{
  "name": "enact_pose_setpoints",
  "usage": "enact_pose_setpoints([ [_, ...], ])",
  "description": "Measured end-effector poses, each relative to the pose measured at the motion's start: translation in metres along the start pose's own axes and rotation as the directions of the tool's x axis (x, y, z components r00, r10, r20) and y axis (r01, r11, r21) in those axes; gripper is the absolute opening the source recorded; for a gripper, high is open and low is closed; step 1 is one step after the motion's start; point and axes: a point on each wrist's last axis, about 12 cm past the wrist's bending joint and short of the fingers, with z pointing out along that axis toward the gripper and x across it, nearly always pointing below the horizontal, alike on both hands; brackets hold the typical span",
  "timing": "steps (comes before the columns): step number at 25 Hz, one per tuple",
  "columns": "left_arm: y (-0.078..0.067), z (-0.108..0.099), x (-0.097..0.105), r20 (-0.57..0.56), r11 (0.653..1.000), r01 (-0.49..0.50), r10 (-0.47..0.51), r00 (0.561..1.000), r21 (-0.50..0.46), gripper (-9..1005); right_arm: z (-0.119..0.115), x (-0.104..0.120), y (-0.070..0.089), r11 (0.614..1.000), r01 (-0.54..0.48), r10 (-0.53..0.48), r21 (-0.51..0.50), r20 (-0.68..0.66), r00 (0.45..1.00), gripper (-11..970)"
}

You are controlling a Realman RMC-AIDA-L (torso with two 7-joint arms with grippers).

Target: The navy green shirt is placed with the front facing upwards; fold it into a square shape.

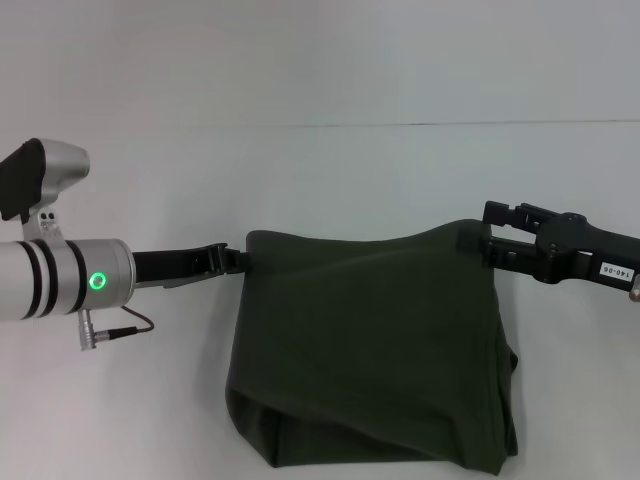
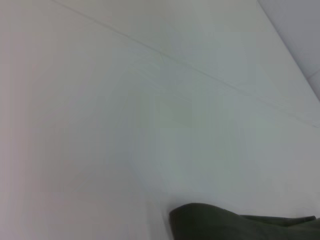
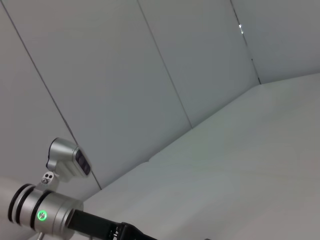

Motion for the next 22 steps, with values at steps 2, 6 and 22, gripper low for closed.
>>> enact_pose_setpoints([
  [2,-0.001,-0.001,0.001,-0.001,1.0,0.009,-0.009,1.0,0.017,95,-0.001,0.0,-0.001,1.0,-0.015,0.015,0.005,0.009,1.0,856],
  [6,-0.005,-0.007,0.001,0.023,0.995,0.027,-0.029,0.999,0.091,98,0.001,-0.005,-0.002,0.999,-0.045,0.045,0.008,0.015,0.999,850],
  [22,0.003,-0.062,0.019,0.388,0.932,-0.149,0.009,0.921,0.331,428,0.054,0.021,0.004,0.994,0.106,-0.105,0.001,-0.095,0.99,827],
])
